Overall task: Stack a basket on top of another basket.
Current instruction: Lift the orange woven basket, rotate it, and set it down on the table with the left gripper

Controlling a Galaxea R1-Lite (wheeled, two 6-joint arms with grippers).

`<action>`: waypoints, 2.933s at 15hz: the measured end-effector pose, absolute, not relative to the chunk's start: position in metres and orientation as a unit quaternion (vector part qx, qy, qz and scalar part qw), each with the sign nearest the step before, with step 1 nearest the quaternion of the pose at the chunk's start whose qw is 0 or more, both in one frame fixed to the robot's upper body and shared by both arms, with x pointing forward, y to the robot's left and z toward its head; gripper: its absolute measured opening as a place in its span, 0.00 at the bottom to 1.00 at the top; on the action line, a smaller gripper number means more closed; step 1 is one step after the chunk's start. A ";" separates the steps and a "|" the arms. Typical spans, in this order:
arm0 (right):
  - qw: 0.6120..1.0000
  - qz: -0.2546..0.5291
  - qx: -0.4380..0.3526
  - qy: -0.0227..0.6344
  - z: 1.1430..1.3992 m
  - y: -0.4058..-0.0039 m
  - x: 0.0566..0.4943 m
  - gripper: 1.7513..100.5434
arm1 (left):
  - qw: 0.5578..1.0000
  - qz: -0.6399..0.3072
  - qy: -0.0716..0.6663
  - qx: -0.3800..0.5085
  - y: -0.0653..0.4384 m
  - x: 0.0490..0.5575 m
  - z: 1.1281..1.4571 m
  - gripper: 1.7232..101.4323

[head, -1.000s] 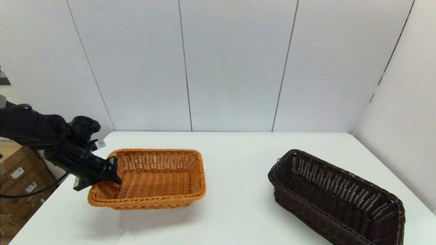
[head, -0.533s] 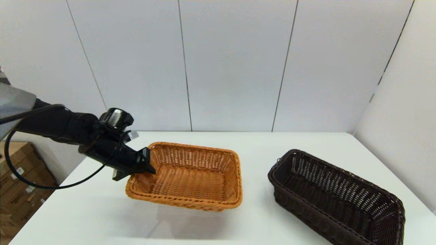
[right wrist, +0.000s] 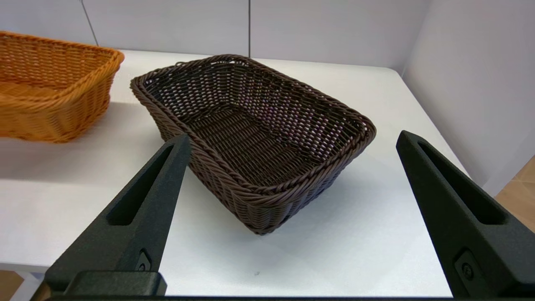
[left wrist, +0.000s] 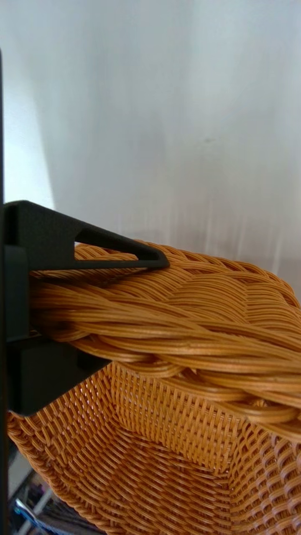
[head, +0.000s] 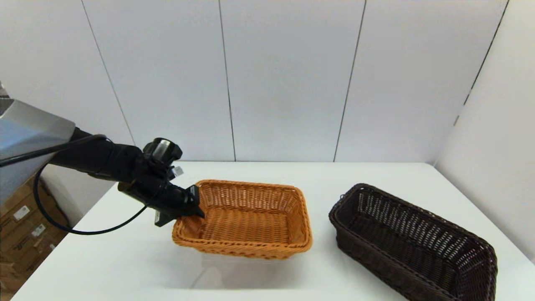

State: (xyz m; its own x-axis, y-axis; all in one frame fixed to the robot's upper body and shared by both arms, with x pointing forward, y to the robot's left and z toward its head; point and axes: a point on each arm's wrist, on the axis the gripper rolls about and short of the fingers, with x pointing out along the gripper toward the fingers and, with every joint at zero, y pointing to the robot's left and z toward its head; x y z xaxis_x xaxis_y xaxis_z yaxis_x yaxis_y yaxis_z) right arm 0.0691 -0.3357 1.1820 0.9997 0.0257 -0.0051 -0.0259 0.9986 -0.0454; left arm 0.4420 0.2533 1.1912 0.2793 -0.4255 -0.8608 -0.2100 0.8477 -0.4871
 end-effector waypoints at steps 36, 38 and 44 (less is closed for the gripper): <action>1.000 0.013 -0.023 0.002 1.182 -0.336 0.069 0.97 | 0.765 -0.072 0.588 -0.250 0.236 0.440 1.184 0.67; 1.000 0.013 -0.023 0.002 1.182 -0.336 0.069 0.97 | 0.778 -0.083 0.568 -0.254 0.238 0.433 1.204 0.73; 1.000 0.013 -0.023 0.002 1.182 -0.336 0.069 0.97 | 0.855 -0.131 0.455 -0.214 0.257 0.362 1.296 0.85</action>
State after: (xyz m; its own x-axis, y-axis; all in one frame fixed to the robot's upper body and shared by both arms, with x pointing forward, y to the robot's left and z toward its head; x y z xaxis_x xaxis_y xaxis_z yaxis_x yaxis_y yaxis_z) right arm 0.0691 -0.3357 1.1820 0.9997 0.0253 -0.0047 -0.0255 0.9987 -0.0449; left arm 0.3617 0.2569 1.2959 0.5518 -0.4180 -0.7217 0.0289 0.8744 -0.4843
